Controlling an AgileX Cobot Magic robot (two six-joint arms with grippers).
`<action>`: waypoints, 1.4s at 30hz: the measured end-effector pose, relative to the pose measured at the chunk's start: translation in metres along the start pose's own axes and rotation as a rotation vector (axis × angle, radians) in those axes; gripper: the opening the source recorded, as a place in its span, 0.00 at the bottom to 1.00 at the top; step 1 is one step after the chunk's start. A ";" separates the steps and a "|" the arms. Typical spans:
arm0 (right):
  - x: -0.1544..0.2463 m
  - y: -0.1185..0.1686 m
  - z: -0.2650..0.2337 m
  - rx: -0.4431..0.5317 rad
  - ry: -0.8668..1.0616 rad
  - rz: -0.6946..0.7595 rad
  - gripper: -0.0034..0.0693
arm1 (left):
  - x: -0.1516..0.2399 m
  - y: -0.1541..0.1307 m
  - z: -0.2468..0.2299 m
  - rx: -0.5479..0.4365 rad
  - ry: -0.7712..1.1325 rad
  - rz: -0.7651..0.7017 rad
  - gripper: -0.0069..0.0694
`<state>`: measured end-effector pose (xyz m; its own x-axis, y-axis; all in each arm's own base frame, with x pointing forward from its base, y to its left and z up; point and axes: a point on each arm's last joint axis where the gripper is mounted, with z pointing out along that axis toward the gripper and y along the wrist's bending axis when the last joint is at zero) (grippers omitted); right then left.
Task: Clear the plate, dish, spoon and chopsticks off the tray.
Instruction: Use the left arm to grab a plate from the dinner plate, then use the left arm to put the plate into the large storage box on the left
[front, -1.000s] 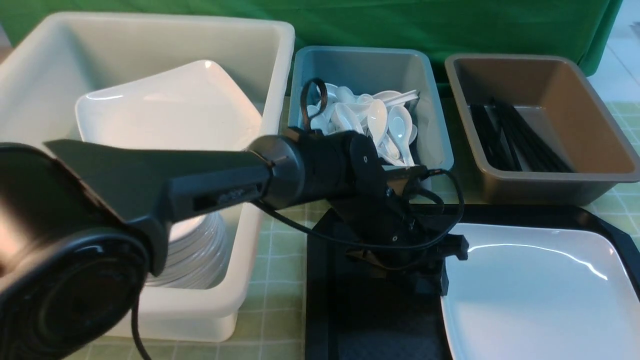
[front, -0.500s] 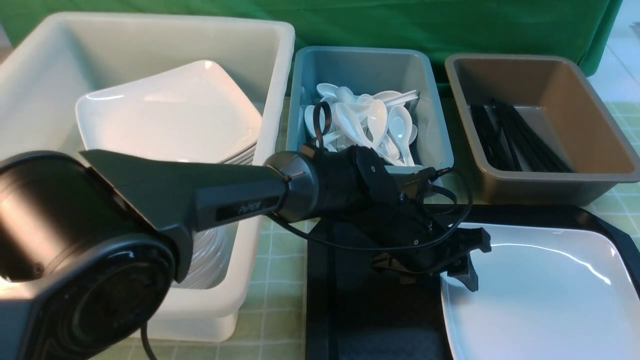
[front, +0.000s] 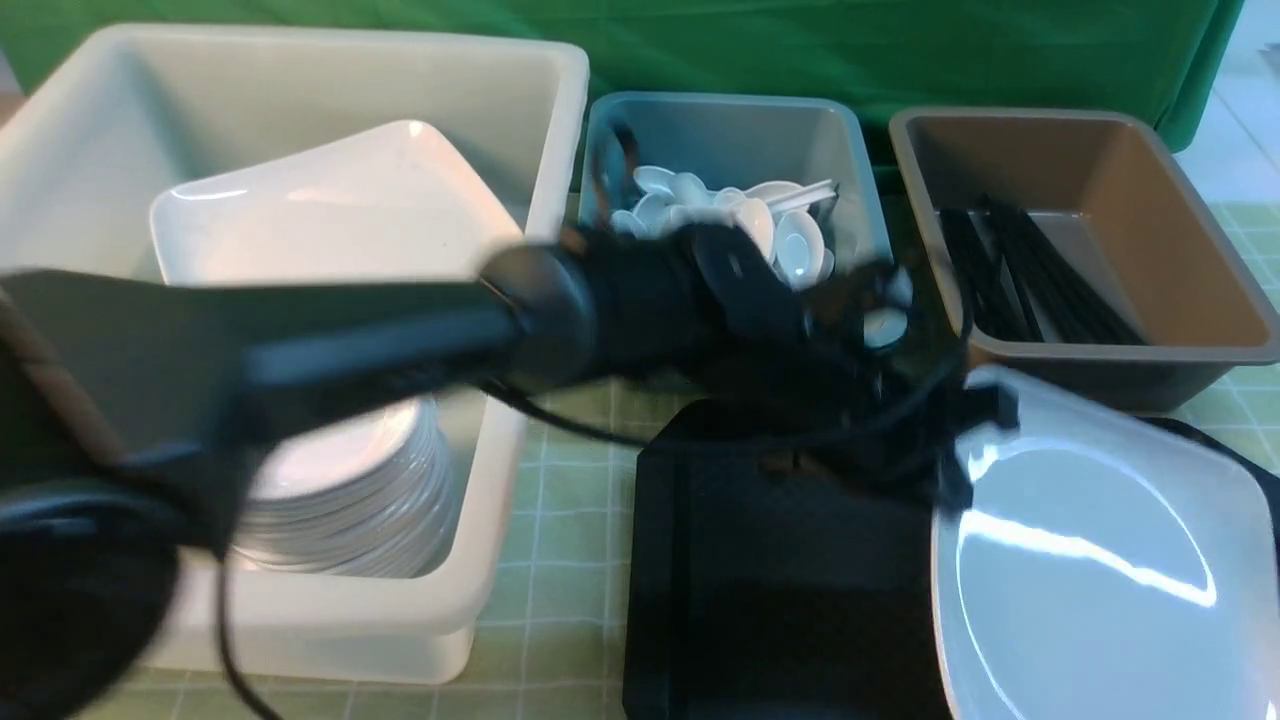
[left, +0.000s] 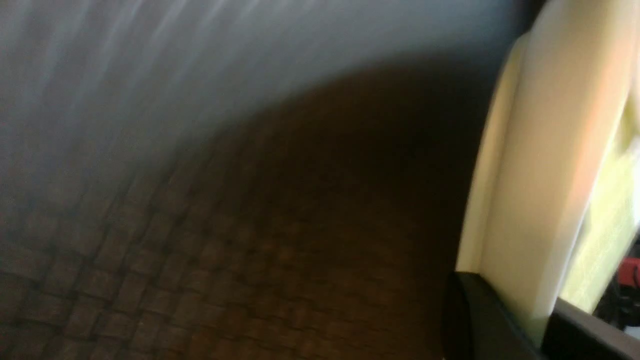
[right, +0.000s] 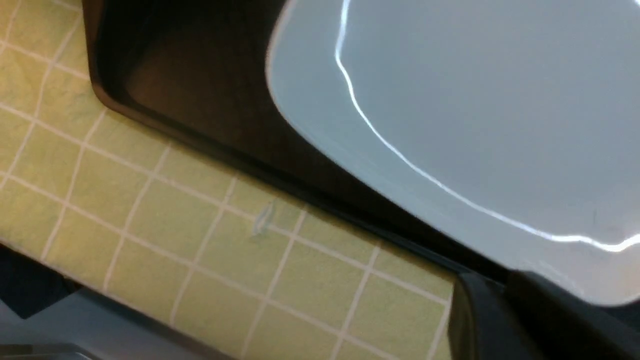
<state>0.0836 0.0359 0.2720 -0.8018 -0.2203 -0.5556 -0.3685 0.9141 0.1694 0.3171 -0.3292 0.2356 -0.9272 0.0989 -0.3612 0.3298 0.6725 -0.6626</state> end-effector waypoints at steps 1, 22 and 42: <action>0.000 0.000 0.000 0.000 0.000 0.000 0.15 | -0.005 0.000 -0.010 0.005 -0.016 -0.001 0.10; -0.005 -0.002 0.000 0.020 -0.059 0.000 0.18 | -0.036 0.129 -0.403 -0.171 -0.715 -0.329 0.10; -0.016 -0.005 -0.001 0.054 -0.171 0.007 0.20 | -0.044 0.301 -0.382 -0.333 -0.670 -0.502 0.10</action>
<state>0.0978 0.0344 0.2808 -0.7106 -0.1567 -0.6859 -0.3334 0.9335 0.1322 0.3898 0.1487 0.3029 -0.6159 -0.6424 -0.4561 -0.2513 0.7088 -0.6591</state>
